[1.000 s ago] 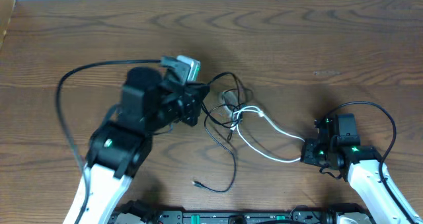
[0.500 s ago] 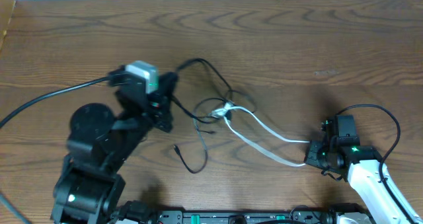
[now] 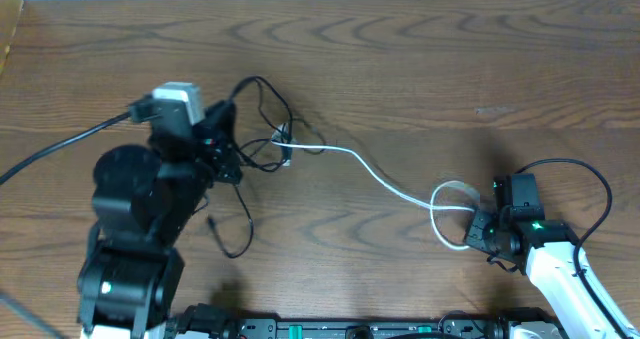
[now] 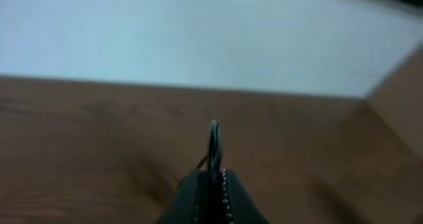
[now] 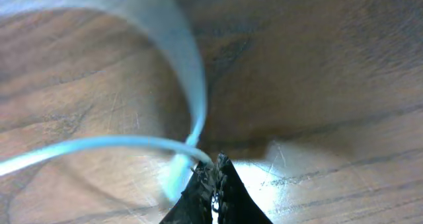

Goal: Untangle cables

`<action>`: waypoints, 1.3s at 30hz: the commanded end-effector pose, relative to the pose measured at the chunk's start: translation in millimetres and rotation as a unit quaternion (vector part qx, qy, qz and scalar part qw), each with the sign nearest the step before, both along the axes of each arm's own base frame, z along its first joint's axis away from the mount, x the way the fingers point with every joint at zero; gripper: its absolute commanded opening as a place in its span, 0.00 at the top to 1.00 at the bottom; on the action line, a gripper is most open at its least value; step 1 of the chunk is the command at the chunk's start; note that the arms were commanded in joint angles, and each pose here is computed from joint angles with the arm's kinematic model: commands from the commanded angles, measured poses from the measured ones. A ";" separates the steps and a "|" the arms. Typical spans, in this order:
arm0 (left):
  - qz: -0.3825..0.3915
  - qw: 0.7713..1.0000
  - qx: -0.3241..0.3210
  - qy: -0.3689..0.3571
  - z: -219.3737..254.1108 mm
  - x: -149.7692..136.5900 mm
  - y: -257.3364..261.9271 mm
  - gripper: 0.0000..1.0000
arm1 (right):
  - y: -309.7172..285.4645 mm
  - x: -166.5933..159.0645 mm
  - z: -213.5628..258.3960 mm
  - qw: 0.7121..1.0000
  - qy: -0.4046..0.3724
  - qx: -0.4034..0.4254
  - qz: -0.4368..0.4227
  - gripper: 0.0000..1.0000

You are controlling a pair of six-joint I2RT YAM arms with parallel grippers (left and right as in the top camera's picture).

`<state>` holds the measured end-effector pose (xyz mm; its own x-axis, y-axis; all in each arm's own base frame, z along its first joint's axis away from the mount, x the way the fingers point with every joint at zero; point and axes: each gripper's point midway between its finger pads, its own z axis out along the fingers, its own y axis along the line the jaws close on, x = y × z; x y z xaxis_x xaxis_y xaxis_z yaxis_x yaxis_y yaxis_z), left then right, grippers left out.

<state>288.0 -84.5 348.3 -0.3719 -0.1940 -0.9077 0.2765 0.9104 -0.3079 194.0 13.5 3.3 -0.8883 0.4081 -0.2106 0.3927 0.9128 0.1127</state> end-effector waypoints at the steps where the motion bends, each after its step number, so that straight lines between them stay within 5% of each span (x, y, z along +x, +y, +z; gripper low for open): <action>1: -0.095 0.993 -0.038 0.058 -19.8 -5.4 -33.2 0.92 | 3.2 2.4 -0.1 1.000 -0.006 0.013 -0.007 0.99; 11: -0.174 0.920 -0.085 0.339 -128.8 -30.3 -65.4 0.93 | 20.5 13.5 4.6 0.998 -0.029 0.060 0.009 0.99; 16: -0.197 0.879 -0.070 0.429 -168.3 -43.3 -81.4 0.92 | 61.3 36.7 24.8 0.979 -0.092 0.160 0.087 0.99; 18: -0.232 0.866 -0.064 0.439 -175.6 -48.3 -96.2 0.93 | 82.2 44.3 39.3 0.960 -0.124 0.212 0.131 0.99; 23: -0.322 0.841 -0.046 0.432 -183.0 -62.9 -135.7 0.93 | 107.3 53.9 64.5 0.928 -0.170 0.282 0.175 0.65; 27: -0.364 0.837 -0.028 0.408 -180.2 -72.4 -155.9 0.93 | 107.8 53.8 65.0 0.927 -0.172 0.281 0.181 0.61; 31: -0.410 0.831 -0.031 0.376 -169.4 -79.9 -177.9 0.93 | 121.3 45.8 74.1 0.905 -0.178 0.314 0.225 0.41; 36: -0.432 0.833 -0.030 0.344 -161.9 -79.0 -191.5 0.93 | 135.6 37.3 78.8 0.891 -0.173 0.335 0.252 0.36; 39: -0.439 0.831 -0.037 0.339 -157.9 -81.1 -198.0 0.92 | 136.4 37.2 74.4 0.897 -0.169 0.320 0.253 0.47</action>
<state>212.7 -274.7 180.7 -0.8333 0.3698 -0.4109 0.5491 0.4677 -0.6927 236.0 143.2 77.5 -0.9224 0.1387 -0.3606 -0.1762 0.6796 0.7121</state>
